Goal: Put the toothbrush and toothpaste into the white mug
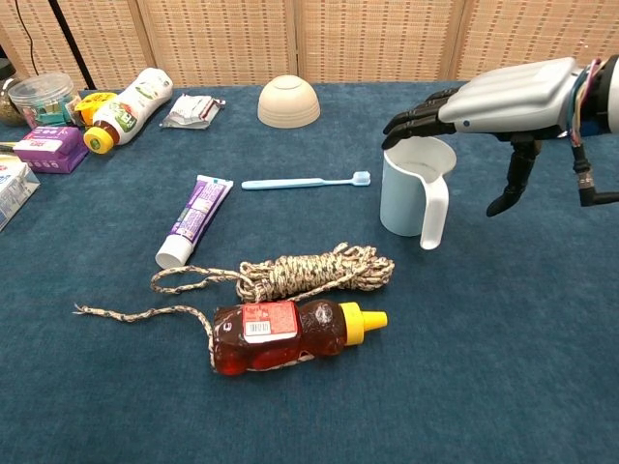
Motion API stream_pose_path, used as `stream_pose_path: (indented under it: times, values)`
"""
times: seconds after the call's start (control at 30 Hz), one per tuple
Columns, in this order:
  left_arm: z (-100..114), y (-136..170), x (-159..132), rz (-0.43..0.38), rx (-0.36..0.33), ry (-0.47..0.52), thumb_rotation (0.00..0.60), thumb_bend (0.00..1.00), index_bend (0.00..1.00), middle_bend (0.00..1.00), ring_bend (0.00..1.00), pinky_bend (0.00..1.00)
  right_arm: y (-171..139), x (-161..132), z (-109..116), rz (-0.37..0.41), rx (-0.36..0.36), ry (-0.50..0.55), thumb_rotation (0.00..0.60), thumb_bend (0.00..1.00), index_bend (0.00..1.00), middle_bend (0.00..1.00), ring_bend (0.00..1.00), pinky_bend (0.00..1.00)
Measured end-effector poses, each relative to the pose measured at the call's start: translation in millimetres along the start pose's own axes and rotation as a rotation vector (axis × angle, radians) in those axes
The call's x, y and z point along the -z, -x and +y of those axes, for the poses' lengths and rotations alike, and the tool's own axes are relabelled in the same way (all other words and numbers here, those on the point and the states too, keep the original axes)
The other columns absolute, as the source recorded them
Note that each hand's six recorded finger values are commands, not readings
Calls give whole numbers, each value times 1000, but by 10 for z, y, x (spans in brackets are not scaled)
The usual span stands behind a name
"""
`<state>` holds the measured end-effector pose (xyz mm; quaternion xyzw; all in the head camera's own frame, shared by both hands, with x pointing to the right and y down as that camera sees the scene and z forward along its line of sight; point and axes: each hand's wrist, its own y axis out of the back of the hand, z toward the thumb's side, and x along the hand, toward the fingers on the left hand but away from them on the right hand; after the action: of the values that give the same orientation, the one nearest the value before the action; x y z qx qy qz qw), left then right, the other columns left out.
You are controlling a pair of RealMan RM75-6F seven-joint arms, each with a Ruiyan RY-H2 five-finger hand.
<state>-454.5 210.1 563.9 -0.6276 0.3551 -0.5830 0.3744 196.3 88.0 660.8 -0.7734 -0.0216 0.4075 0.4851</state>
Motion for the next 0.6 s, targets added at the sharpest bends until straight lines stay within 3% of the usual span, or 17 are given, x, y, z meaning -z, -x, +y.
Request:
stream_pose_path:
  times: [0.37, 0.47, 0.53, 0.6]
  values:
    - [-12, -20, 3, 7, 4, -2, 600, 92, 0, 0, 0, 0, 186, 1, 75, 5, 12, -10, 600, 0, 6, 0, 0, 17]
    - [-12, -24, 9, 10, 4, -1, 600, 92, 0, 0, 0, 0, 216, -28, 55, 14, 15, -8, 600, 0, 109, 17, 0, 103]
    - [-14, -28, 7, 10, 5, -1, 600, 93, 0, 0, 0, 0, 238, -53, 36, 23, 18, -3, 600, 9, 209, 80, 8, 173]
    - [-17, -28, 4, 9, 7, -1, 600, 92, 0, 0, 0, 0, 261, -71, 26, 31, 25, -2, 600, 89, 317, 184, 63, 251]
